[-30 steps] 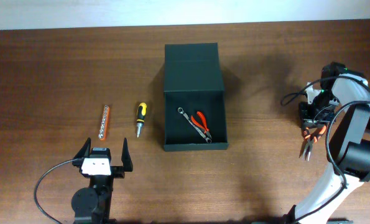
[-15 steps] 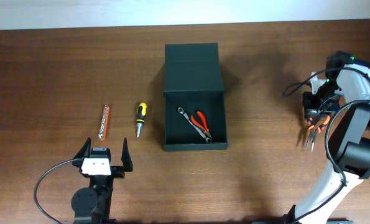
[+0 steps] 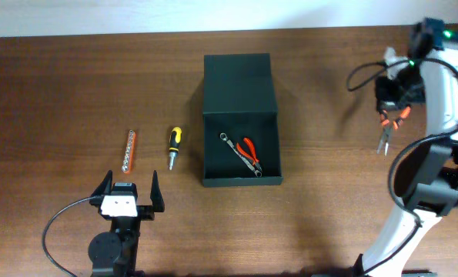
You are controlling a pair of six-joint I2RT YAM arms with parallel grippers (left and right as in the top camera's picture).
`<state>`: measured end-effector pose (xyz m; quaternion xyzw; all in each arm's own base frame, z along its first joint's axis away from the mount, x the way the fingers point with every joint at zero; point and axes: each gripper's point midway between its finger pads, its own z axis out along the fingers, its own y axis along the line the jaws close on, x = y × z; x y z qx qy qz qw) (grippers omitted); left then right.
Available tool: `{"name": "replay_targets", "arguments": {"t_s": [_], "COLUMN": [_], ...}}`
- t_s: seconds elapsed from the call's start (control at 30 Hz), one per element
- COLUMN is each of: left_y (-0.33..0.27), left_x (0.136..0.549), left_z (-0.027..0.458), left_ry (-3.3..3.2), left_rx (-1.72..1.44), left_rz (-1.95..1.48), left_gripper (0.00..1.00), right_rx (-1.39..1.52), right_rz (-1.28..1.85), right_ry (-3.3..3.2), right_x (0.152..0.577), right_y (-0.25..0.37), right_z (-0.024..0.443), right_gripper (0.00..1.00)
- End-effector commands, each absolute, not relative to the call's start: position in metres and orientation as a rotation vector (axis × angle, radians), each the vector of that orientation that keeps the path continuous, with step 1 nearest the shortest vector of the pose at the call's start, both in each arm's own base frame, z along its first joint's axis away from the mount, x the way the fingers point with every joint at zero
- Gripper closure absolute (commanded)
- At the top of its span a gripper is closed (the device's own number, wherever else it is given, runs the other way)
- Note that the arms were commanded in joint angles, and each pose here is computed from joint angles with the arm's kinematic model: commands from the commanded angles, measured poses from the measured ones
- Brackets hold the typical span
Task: Pack container
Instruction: 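Lift the needle-nose pliers and carry them over the black box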
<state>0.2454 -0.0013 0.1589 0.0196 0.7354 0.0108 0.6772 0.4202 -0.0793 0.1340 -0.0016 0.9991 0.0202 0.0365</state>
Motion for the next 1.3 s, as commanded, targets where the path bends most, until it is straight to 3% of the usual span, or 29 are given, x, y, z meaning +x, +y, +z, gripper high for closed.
{"name": "replay_targets", "arguments": {"t_s": [0.0,0.2,0.5,0.73,1.27], "left_y": [0.001,0.001,0.001,0.001,0.001], "left_x": [0.245,0.245,0.245,0.245,0.245], "left_z": [0.157,0.157,0.157,0.157,0.157], "left_ry": [1.655,1.655,1.655,1.655,1.655], "left_rx": [0.028,0.028,0.028,0.028,0.028], "left_rz": [0.026,0.026,0.026,0.026,0.026], "left_gripper": [0.01,0.01,0.01,0.01,0.01], "right_rx": [-0.219,-0.656,-1.096,-1.292,-1.411], "right_rz": [0.076,0.073,0.041,0.039,0.08], "right_ry": [2.989,2.884,2.753,2.667,2.564], "right_x": [0.437,0.439,0.409,0.38,0.361], "right_y": [-0.028,0.067,0.174,0.23,0.275], "right_z": [0.161,0.177,0.177,0.177,0.179], "right_gripper": [0.96,0.96,0.96,0.96,0.96]}}
